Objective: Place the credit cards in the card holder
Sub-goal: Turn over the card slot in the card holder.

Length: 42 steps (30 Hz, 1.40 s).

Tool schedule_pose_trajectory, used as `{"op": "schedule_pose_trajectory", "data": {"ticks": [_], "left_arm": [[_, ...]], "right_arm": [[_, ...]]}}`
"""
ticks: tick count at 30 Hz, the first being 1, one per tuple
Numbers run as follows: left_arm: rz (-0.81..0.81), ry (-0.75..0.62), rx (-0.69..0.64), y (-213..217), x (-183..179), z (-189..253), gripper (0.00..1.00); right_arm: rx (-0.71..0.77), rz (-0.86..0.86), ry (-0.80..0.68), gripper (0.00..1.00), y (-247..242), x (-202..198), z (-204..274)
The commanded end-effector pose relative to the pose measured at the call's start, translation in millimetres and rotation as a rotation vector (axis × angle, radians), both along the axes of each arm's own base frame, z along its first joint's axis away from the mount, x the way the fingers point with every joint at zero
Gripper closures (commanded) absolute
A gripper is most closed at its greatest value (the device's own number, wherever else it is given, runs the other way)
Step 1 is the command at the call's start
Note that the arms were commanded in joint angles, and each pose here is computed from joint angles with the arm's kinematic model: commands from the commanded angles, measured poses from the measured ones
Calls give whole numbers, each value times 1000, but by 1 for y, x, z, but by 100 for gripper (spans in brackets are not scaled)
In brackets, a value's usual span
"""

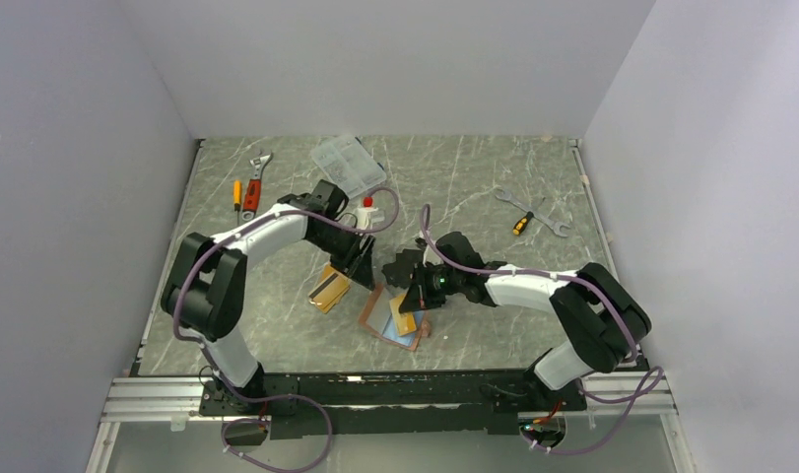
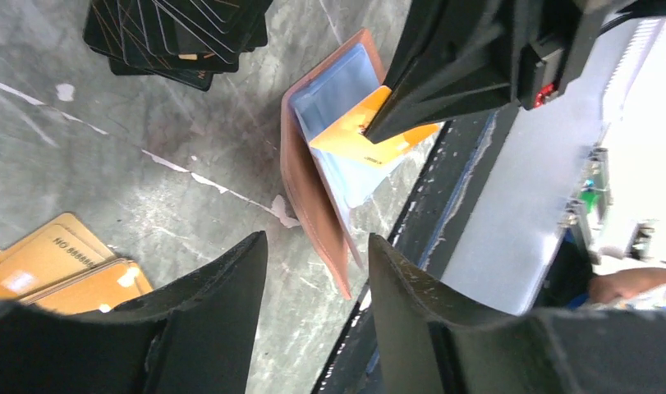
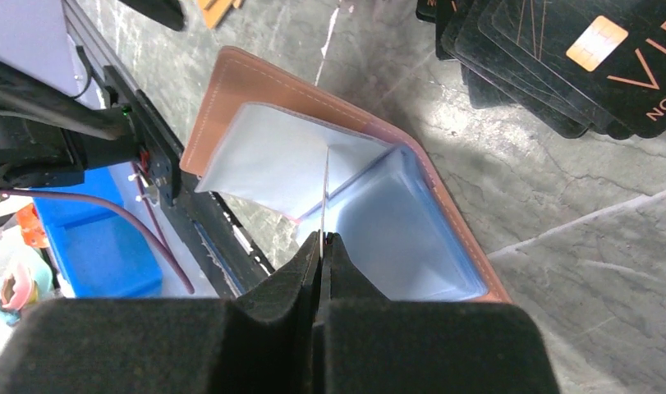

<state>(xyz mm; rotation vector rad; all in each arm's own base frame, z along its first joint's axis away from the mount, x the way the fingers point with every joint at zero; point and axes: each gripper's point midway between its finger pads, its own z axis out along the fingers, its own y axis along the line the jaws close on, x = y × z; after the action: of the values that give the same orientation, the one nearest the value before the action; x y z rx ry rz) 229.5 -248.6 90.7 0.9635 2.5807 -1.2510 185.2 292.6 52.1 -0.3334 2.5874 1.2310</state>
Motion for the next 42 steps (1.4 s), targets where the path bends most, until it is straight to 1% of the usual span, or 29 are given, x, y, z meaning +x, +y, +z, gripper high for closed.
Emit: {"op": "schedule_pose_trajectory", "data": {"ticks": [1,4,6,7,9,10,11,12,14,15,16,17,18,19,20,21,22,23,24,26,28,29,32,36,42], "left_arm": [[-43,-213,17,6,14,17,44],[-45,-349,111,26,32,26,45],[-35,-493,181,42,47,44,45],[-31,-557,212,49,53,55,35],[-6,-685,293,66,68,81,26],[12,-721,335,73,74,90,18],[37,-739,388,83,78,99,5],[63,-745,413,90,81,108,1],[117,-714,378,99,83,126,1],[145,-679,342,102,83,132,1],[140,-629,301,101,79,135,1],[113,-573,260,98,72,134,1],[48,-513,220,90,59,127,1],[7,-469,211,82,48,115,1],[-29,-471,229,72,38,101,1],[-58,-486,212,63,27,88,1],[-61,-547,160,49,25,83,0],[-61,-573,99,37,15,78,0],[-67,-567,81,30,6,69,1],[-37,-474,65,19,-2,46,2],[5,-445,39,13,-1,37,3],[16,-429,31,10,0,33,1],[40,-390,13,5,-1,28,1],[56,-299,-56,-6,-13,25,1],[32,-254,-21,-5,-30,-3,1]], "right_arm": [[25,38,-57,100,8,8,5],[11,34,-55,100,6,7,0],[-2,29,-49,100,2,4,-6],[-5,26,-45,100,1,4,-8],[-14,20,-36,100,-2,1,-14],[-19,17,-31,100,-4,-1,-16],[-22,13,-29,100,-5,-2,-18],[-25,12,-27,100,-6,-3,-20],[-31,9,-27,100,-8,-4,-24],[-33,8,-27,100,-9,-5,-25],[-37,6,-27,100,-10,-5,-26],[-35,5,-35,100,-10,-4,-25],[-37,5,-35,100,-11,-5,-25],[-41,4,-40,100,-12,-5,-25],[-46,2,-44,100,-12,-4,-25],[-50,2,-47,100,-13,-4,-25],[-51,1,-50,100,-13,-4,-24],[-49,-1,-56,100,-13,-3,-23],[-50,-4,-59,100,-13,-2,-21],[-50,-6,-65,100,-13,-1,-19],[-51,-12,-68,100,-14,0,-18],[-54,-15,-66,100,-15,0,-19],[-57,-22,-57,100,-16,-1,-22],[-50,-33,-51,100,-16,-1,-24],[-37,-51,-52,100,-12,5,-20]]}}
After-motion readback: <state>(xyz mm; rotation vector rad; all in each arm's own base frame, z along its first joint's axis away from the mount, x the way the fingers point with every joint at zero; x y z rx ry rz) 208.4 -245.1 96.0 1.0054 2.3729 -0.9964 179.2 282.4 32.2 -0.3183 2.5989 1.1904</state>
